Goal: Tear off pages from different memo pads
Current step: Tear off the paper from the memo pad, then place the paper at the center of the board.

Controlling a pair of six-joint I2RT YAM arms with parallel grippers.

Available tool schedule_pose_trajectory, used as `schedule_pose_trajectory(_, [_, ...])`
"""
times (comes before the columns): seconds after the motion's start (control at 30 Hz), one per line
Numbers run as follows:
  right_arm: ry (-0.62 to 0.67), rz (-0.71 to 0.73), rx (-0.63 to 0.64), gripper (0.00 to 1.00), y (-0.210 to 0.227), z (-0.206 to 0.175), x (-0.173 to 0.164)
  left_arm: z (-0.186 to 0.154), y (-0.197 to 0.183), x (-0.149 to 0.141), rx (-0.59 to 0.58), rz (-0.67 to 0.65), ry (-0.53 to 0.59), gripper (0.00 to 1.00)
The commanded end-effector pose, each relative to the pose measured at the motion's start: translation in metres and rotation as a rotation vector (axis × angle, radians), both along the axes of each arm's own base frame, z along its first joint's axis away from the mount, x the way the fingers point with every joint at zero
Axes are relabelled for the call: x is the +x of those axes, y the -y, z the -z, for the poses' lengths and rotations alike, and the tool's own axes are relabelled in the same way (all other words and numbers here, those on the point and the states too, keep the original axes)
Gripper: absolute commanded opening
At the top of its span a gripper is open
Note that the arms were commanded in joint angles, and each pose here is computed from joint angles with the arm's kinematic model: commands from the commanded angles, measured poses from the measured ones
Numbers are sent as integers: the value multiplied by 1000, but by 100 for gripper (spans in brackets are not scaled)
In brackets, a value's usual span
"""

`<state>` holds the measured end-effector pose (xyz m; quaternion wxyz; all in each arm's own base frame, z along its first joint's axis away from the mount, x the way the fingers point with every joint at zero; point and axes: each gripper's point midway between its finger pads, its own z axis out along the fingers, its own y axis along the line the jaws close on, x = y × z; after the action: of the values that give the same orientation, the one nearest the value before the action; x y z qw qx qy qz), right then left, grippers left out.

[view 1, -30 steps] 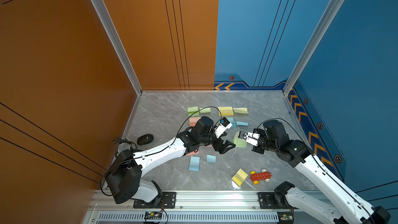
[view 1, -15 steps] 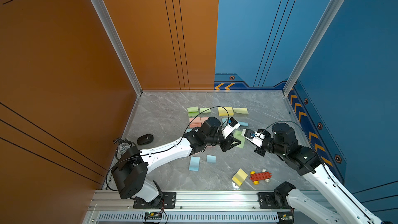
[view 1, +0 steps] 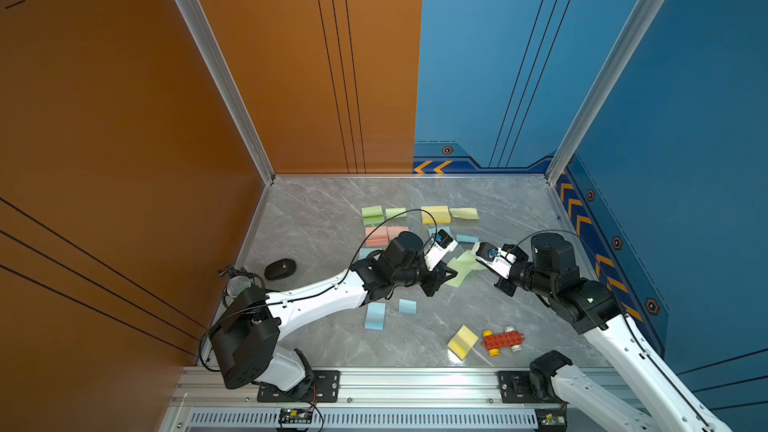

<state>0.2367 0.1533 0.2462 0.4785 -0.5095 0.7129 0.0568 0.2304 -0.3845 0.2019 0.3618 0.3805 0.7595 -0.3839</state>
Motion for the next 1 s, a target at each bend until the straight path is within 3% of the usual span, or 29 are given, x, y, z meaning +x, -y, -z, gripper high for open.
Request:
schedule_pose_trajectory(0.0, [87, 75, -95, 0, 20, -12, 22, 38, -45, 16, 207, -193, -31, 0])
schedule_pose_trajectory(0.13, [75, -16, -228, 0, 17, 13, 33, 40, -60, 21, 229, -293, -41, 0])
schedule_pose_trajectory(0.37, [-27, -133, -674, 2, 38, 78, 83, 37, -83, 23, 217, -374, -7, 0])
schedule_pose_trajectory(0.67, [-275, -233, -845, 2, 43, 118, 131, 34, -106, 29, 216, -499, 23, 0])
schedule_pose_trajectory(0.97, [-387, -301, -881, 1, 44, 150, 132, 33, -108, 29, 211, -513, 24, 0])
